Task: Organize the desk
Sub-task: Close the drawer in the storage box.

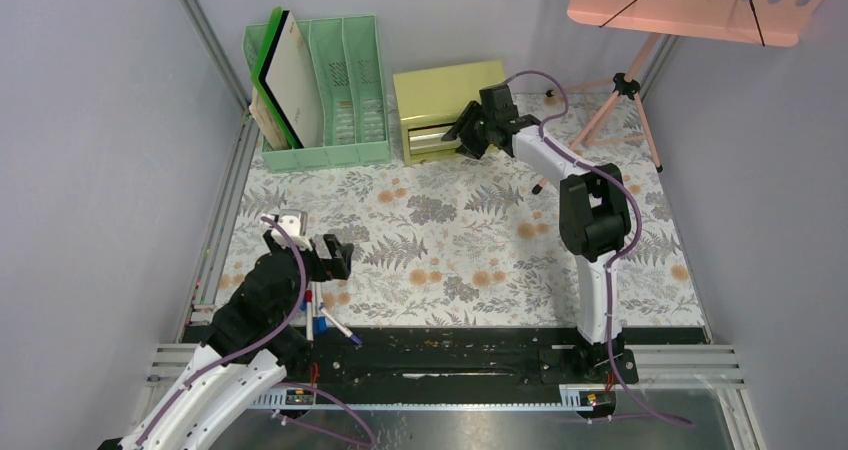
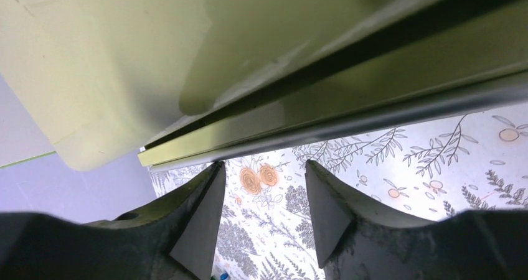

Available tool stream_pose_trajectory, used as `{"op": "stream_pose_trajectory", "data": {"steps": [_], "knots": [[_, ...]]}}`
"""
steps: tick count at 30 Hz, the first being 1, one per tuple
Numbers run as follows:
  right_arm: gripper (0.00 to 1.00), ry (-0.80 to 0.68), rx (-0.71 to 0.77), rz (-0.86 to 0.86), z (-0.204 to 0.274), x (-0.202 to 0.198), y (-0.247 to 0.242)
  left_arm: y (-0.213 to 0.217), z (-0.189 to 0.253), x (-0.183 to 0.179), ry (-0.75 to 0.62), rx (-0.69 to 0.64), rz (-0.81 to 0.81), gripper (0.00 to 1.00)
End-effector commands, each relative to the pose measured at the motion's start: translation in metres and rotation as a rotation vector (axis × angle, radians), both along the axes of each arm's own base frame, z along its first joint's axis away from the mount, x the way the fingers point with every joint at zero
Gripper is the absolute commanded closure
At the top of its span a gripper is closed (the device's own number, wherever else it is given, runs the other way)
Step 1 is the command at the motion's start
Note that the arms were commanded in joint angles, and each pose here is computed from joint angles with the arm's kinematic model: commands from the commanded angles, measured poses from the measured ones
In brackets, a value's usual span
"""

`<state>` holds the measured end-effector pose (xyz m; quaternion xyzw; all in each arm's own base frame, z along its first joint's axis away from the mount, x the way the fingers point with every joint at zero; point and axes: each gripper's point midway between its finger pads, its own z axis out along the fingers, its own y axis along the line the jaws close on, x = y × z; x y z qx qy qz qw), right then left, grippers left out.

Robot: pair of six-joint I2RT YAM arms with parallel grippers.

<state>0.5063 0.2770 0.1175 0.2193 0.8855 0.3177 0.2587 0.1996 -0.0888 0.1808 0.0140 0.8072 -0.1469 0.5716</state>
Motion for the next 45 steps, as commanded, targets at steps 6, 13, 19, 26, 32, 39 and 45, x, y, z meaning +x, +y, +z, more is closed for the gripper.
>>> {"op": "stream_pose_trajectory", "data": {"steps": [6, 13, 19, 26, 32, 39, 45], "knots": [[0.35, -0.202, -0.082, -0.029, 0.013, 0.023, 0.008, -0.001, 0.017, 0.004, -0.06, -0.028, 0.006, 0.01], [0.28, -0.256, -0.171, -0.046, 0.016, 0.028, 0.011, 0.0, 0.018, 0.004, -0.063, -0.028, 0.011, 0.01], [0.25, -0.241, -0.215, -0.037, 0.011, 0.018, 0.005, 0.0, 0.017, 0.004, -0.061, -0.026, 0.011, 0.01], [0.22, -0.248, -0.181, -0.01, 0.019, -0.011, -0.002, -0.001, 0.017, 0.004, -0.057, -0.025, 0.005, 0.01], [0.22, -0.27, -0.115, -0.009, 0.025, -0.047, -0.011, -0.002, 0.017, 0.004, -0.057, -0.025, 0.001, 0.01], [0.25, -0.2, 0.069, -0.003, 0.009, -0.086, -0.009, -0.002, 0.018, 0.004, -0.059, -0.026, -0.001, 0.01], [0.28, -0.136, 0.311, -0.075, -0.003, -0.092, -0.012, -0.003, 0.018, 0.003, -0.061, -0.03, -0.011, 0.01]]}}
